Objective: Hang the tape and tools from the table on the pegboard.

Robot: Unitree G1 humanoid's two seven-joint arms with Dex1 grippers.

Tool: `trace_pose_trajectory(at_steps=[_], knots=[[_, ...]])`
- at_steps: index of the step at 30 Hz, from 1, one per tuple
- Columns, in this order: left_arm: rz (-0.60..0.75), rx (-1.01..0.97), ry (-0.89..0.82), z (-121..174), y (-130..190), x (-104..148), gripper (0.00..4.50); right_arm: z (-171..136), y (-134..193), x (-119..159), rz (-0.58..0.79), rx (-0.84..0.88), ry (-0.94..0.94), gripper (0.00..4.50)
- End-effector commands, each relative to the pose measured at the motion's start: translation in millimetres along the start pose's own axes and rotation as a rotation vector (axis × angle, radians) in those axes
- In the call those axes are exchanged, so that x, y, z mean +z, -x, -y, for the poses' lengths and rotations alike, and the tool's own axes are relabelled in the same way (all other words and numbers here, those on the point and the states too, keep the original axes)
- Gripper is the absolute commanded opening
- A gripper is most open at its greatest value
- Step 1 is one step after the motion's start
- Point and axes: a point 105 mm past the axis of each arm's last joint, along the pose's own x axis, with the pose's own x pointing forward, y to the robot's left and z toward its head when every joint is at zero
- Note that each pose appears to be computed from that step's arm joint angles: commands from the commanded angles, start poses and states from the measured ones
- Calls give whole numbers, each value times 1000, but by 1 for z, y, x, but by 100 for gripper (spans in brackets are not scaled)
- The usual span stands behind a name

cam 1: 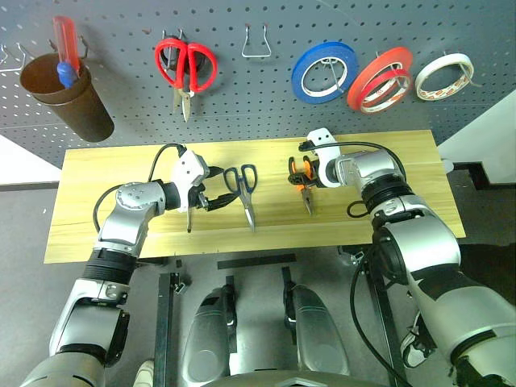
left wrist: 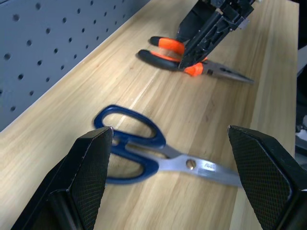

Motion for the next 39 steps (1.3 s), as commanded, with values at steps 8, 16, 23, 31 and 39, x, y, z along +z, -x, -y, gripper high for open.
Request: trace_pose_trajectory(at_steps=[8, 16, 23, 31, 39], knots=[[12, 32, -17, -1, 12, 4, 402, -4, -3, 0, -22, -14, 23, 448], [3, 50, -30, -5, 15, 4, 402, -3, -4, -13, -95, -24, 74, 448], [-3, 56, -27, -4, 17, 1, 402, -6, -5, -20, -142, -20, 56, 448], [-2, 67, -21, -4, 18, 0, 402, -4, -4, -27, -180, -28, 74, 448], [-2, 75, -20, -6, 19, 0, 402, -1, -4, -33, -203, -45, 95, 361]])
